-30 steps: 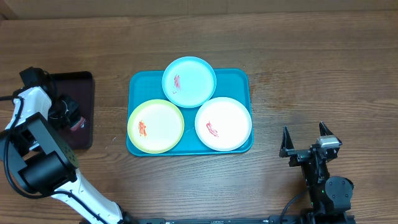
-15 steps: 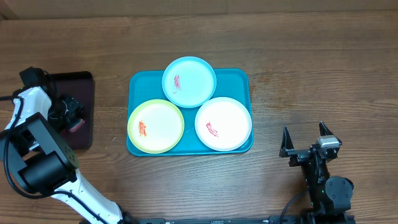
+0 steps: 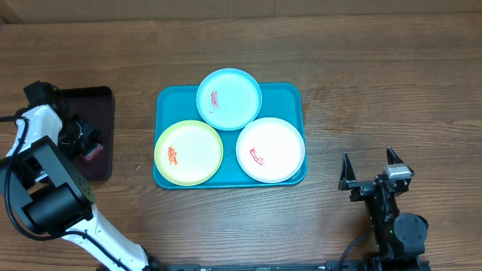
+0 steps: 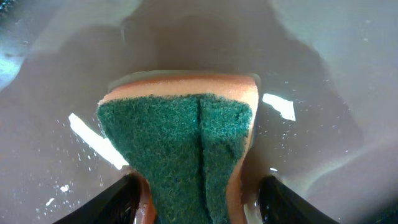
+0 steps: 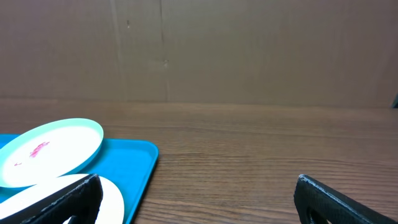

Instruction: Clean dirty plates on tray and stack at the side

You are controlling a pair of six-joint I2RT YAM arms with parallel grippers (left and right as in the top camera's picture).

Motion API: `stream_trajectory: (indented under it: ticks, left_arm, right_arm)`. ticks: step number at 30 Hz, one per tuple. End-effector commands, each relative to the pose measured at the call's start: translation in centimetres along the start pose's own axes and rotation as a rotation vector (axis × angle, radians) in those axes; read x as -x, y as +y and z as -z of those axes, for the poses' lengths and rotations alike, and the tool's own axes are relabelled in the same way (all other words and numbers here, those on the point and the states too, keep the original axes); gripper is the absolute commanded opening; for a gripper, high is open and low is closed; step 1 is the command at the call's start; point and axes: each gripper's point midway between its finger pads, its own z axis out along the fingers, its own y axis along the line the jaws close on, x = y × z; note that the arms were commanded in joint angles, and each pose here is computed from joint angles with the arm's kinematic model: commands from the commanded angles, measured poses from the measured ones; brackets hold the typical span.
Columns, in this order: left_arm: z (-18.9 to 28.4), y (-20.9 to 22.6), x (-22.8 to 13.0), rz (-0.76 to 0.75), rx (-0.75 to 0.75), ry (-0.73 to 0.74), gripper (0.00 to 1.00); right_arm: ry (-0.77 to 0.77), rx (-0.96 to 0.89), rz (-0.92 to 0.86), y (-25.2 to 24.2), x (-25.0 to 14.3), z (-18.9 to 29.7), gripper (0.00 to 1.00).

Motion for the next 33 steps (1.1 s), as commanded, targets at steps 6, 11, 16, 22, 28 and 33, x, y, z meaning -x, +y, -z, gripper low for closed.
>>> stream_trajectory:
  ticks: [6,11,16,22,28,33]
  left_arm:
    - [0.1,0.2,0.5,0.002,0.009,-0.007,0.43]
    - [0.1,0.1,0.6,0.003,0.007,-0.010,0.19]
    - [0.1,0.0,0.9,-0.002,0.002,-0.023,0.04]
    - [1.1,-0.5,2.3,-0.033,-0.011,-0.060,0.05]
    - [2.3,-0.9,3.4,-0.032,-0.019,-0.083,0.04]
    - [5.2,-1.0,4.1,-0.032,-0.018,-0.076,0.04]
  right_arm:
    - [-0.006,-0.004,0.001,0.0,-0.1,0.0,1.00]
    - [-0.006,-0.004,0.001,0.0,-0.1,0.0,1.00]
    - [-0.006,-0.004,0.001,0.0,-0.1,0.0,1.00]
    - [-0.006,-0.005,0.001,-0.1,-0.1,0.0,1.00]
    - [-0.006,-0.004,0.001,0.0,-0.1,0.0,1.00]
    - [-0.006,-0.005,0.001,-0.1,-0.1,0.0,1.00]
